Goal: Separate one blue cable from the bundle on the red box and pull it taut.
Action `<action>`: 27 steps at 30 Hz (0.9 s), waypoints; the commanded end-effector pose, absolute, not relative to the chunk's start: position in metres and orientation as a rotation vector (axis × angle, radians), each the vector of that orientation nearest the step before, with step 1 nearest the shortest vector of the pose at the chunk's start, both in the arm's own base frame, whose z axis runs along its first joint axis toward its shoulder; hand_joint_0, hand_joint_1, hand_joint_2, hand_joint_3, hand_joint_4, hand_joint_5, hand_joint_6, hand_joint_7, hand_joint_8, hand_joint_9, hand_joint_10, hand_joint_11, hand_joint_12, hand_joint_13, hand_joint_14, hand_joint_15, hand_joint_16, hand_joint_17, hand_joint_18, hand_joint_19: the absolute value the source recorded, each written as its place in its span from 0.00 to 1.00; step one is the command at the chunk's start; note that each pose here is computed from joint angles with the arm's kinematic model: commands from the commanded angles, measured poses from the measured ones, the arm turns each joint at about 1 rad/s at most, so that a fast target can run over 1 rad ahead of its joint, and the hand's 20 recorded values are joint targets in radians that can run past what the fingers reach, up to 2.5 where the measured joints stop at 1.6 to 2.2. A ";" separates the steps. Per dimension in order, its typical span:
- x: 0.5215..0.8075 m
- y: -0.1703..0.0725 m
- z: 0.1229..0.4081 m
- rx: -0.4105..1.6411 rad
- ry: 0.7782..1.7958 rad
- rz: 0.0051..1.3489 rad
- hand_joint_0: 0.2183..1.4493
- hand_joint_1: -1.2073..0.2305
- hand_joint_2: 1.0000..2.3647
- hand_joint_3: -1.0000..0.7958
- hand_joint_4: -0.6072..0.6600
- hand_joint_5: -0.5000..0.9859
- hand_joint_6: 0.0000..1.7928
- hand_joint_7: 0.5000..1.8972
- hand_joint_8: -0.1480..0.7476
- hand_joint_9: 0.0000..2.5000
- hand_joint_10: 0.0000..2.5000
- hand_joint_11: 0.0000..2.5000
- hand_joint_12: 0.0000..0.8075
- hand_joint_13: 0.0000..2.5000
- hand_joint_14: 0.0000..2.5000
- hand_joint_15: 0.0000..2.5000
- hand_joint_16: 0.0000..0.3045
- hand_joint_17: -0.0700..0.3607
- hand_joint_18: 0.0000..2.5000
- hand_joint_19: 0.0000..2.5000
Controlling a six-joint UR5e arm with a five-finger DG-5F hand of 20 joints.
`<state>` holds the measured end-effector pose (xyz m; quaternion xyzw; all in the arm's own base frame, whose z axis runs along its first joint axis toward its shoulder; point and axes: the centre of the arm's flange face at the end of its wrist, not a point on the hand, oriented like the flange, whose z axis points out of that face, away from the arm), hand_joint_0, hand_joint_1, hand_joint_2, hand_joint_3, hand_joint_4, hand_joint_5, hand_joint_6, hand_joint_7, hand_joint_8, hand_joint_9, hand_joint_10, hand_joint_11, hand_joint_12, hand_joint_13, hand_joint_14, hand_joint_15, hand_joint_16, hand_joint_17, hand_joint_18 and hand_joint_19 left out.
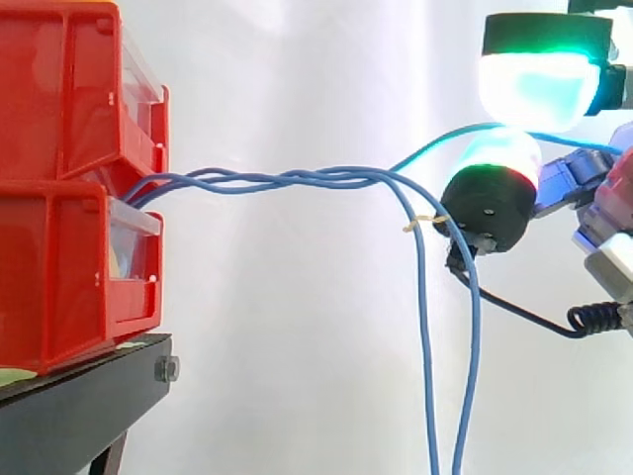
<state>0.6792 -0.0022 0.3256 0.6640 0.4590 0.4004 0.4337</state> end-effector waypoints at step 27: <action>0.679 -0.002 0.326 1.648 1.148 0.993 0.31 0.46 0.01 0.40 0.54 0.31 0.41 0.56 0.65 0.56 0.00 0.13 0.50 0.40 0.00 0.10 0.16 0.42 0.40 0.23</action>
